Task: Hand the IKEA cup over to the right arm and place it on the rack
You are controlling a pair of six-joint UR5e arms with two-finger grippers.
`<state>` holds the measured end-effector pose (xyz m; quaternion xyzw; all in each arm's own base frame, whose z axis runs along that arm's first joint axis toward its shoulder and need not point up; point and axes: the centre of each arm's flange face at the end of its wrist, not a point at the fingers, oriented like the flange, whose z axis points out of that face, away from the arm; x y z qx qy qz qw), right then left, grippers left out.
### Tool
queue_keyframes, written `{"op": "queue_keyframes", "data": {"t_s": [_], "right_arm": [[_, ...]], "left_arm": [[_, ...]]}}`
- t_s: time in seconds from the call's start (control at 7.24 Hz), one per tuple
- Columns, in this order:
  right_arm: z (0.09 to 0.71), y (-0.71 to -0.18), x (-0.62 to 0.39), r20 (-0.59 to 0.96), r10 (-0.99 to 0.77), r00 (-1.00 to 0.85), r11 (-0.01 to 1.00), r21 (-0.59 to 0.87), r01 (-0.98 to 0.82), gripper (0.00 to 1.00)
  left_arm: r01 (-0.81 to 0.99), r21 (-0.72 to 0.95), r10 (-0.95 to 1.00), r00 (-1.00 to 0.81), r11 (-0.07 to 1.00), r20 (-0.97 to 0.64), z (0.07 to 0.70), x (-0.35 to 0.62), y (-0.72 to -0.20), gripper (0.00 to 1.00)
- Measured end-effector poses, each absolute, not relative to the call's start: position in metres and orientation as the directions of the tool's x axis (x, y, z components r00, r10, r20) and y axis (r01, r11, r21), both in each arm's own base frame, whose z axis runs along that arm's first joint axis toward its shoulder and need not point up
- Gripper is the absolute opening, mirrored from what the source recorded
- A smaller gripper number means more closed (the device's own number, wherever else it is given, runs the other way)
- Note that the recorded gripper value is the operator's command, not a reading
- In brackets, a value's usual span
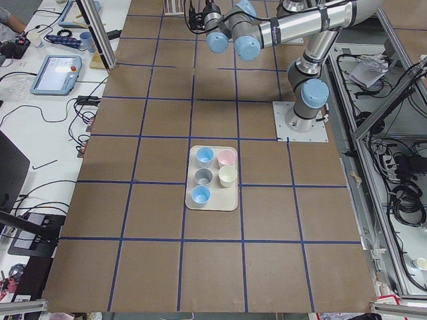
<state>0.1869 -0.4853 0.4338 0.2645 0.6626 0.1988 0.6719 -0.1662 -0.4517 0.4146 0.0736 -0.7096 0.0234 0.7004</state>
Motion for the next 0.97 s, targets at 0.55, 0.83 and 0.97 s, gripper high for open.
{"op": "queue_keyframes", "data": {"t_s": [0.55, 0.83, 0.97], "right_arm": [[0.4364, -0.4846, 0.1912, -0.779, 0.625, 0.049, 0.776, 0.627, 0.07, 0.12], [0.4389, -0.4845, 0.1914, -0.777, 0.627, 0.05, 0.774, 0.629, 0.069, 0.11], [0.4397, -0.4843, 0.1913, -0.776, 0.629, 0.05, 0.773, 0.631, 0.069, 0.11]], "left_arm": [[-0.138, 0.067, -0.068, -0.007, 0.988, 0.998, 0.4162, -0.1664, -0.4505, 0.25], [-0.138, 0.074, -0.076, -0.006, 0.988, 0.997, 0.4178, -0.1667, -0.4489, 0.78], [-0.139, 0.087, -0.088, -0.003, 0.986, 0.996, 0.4208, -0.167, -0.4472, 0.79]]}}
